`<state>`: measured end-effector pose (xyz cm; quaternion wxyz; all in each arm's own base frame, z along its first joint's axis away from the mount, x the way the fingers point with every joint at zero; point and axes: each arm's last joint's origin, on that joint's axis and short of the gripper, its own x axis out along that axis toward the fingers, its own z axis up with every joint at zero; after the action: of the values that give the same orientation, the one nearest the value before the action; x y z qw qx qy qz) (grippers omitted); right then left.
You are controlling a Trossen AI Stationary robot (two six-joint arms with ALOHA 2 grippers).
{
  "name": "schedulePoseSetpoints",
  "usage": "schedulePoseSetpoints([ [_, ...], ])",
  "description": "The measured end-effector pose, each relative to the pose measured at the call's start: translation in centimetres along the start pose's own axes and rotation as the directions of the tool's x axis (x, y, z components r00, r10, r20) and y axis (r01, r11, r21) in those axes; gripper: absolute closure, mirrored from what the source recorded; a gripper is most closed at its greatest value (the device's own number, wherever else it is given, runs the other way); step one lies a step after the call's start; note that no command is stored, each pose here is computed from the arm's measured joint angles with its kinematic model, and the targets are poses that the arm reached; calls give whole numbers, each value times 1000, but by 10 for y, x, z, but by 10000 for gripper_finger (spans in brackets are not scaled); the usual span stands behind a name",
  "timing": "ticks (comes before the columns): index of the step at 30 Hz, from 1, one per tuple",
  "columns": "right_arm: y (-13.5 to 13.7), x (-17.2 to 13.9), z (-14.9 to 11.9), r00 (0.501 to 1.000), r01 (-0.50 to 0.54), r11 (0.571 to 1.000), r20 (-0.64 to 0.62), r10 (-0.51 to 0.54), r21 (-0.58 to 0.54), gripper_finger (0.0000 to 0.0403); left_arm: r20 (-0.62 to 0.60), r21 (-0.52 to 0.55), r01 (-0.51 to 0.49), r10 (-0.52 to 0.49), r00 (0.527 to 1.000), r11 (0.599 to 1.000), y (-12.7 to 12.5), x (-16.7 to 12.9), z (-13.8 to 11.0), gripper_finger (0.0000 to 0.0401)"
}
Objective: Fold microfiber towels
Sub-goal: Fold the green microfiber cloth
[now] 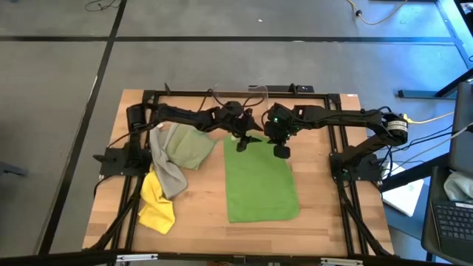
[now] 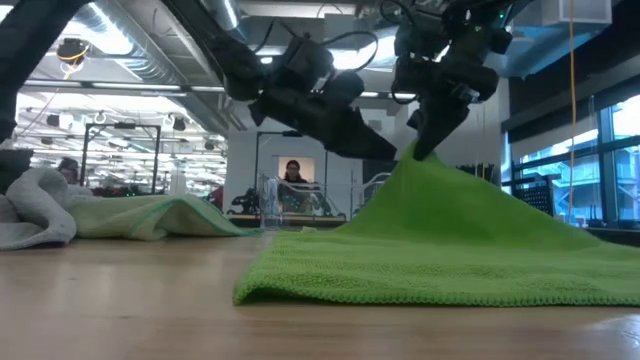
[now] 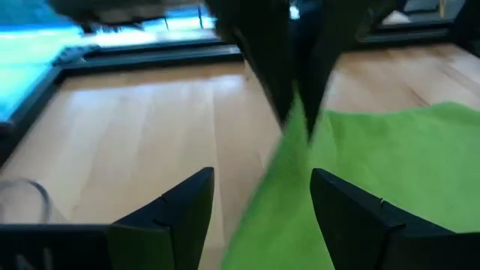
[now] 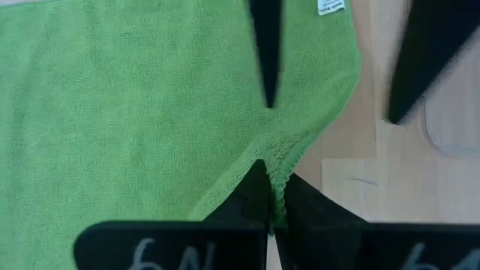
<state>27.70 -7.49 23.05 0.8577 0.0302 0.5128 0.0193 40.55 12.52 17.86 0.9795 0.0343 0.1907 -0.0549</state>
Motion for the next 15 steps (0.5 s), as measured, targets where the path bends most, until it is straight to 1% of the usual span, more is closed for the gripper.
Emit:
schedulePoseSetpoints([
  [5, 0, 0, -1, 1000, -2, 1000, -11, 3, 2, 393, 0, -16, 38, -38, 999, 999, 8, 9, 1, 186],
  [11, 0, 0, -2, 1000, -3, 1000, -16, 3, 5, 393, -42, -33, 114, -115, 992, 993, 5, 25, -2, 184],
  [15, 1, 0, -3, 1000, -6, 1000, -29, 6, 8, 393, -82, -20, 110, -111, 990, 994, 3, 32, -6, 183],
])
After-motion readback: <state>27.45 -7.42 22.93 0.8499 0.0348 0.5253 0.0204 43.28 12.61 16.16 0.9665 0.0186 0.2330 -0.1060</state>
